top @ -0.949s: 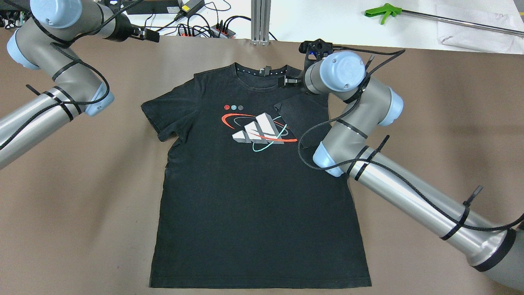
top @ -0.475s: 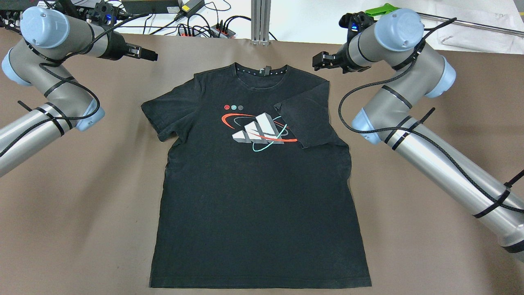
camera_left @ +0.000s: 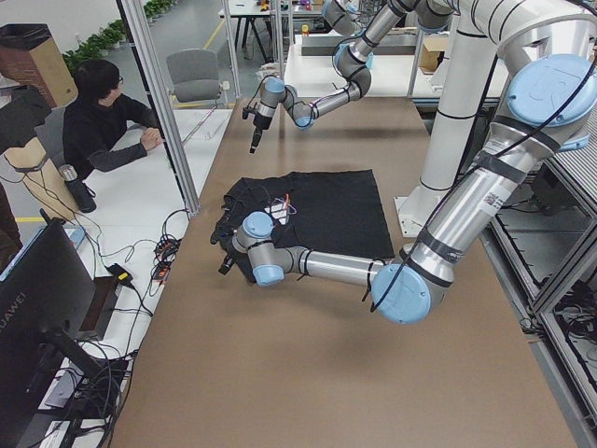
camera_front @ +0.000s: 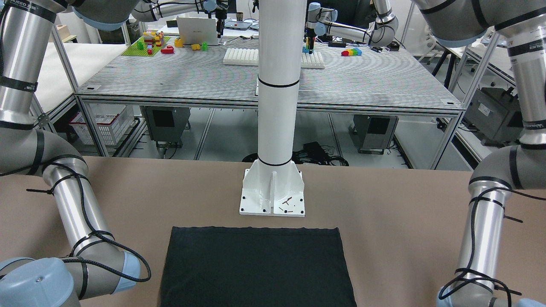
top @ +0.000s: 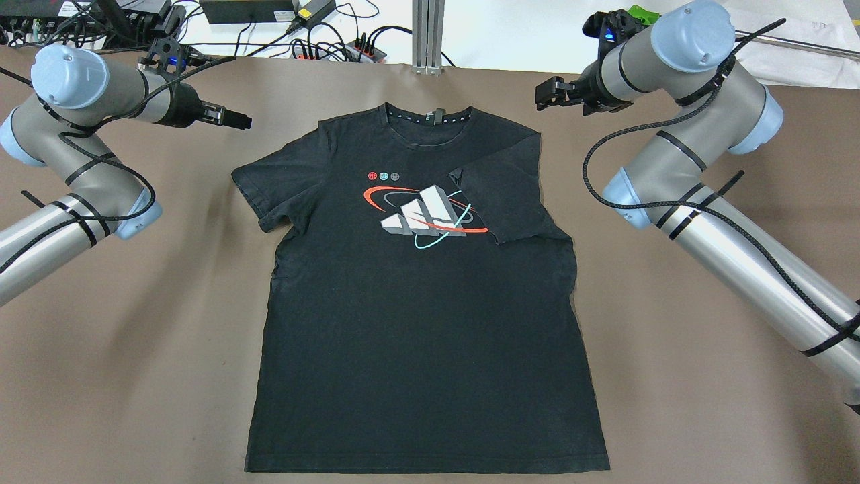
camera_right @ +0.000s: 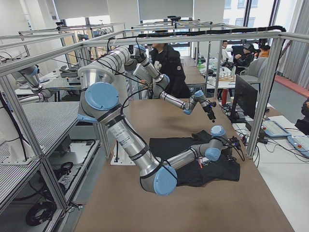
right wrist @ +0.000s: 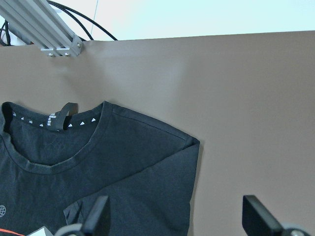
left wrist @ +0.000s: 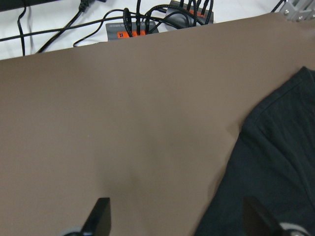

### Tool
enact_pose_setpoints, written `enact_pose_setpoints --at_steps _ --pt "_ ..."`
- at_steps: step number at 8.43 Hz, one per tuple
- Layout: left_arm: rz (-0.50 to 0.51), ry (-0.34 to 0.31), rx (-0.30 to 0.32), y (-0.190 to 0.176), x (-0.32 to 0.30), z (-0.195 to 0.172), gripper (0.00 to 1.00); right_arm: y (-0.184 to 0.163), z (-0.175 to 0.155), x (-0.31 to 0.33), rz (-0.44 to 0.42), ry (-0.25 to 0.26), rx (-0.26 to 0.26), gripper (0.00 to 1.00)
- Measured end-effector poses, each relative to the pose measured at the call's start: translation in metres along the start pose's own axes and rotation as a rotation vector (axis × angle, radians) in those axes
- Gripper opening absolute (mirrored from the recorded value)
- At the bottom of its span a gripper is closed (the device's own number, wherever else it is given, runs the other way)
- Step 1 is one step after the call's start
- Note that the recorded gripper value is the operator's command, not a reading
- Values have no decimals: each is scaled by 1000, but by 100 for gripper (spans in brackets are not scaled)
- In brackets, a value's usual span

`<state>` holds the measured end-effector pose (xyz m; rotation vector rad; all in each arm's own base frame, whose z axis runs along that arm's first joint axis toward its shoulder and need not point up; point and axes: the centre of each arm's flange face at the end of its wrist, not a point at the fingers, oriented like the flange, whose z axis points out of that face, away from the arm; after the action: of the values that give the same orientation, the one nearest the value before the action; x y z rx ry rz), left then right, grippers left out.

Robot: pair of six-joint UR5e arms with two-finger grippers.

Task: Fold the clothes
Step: 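Release the sleeve and raise the right gripper while the left gripper grasps the other sleeve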

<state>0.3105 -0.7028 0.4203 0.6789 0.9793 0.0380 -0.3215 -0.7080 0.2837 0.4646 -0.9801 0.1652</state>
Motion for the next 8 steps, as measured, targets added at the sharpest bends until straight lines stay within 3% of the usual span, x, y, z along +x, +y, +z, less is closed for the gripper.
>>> enact_pose_setpoints --at_steps 3,8 --pt "-8 8 -18 39 -10 9 94 -1 -9 0 -5 -9 12 94" --pt "-38 11 -8 79 32 33 94 -1 -8 3 -6 -1 18 94"
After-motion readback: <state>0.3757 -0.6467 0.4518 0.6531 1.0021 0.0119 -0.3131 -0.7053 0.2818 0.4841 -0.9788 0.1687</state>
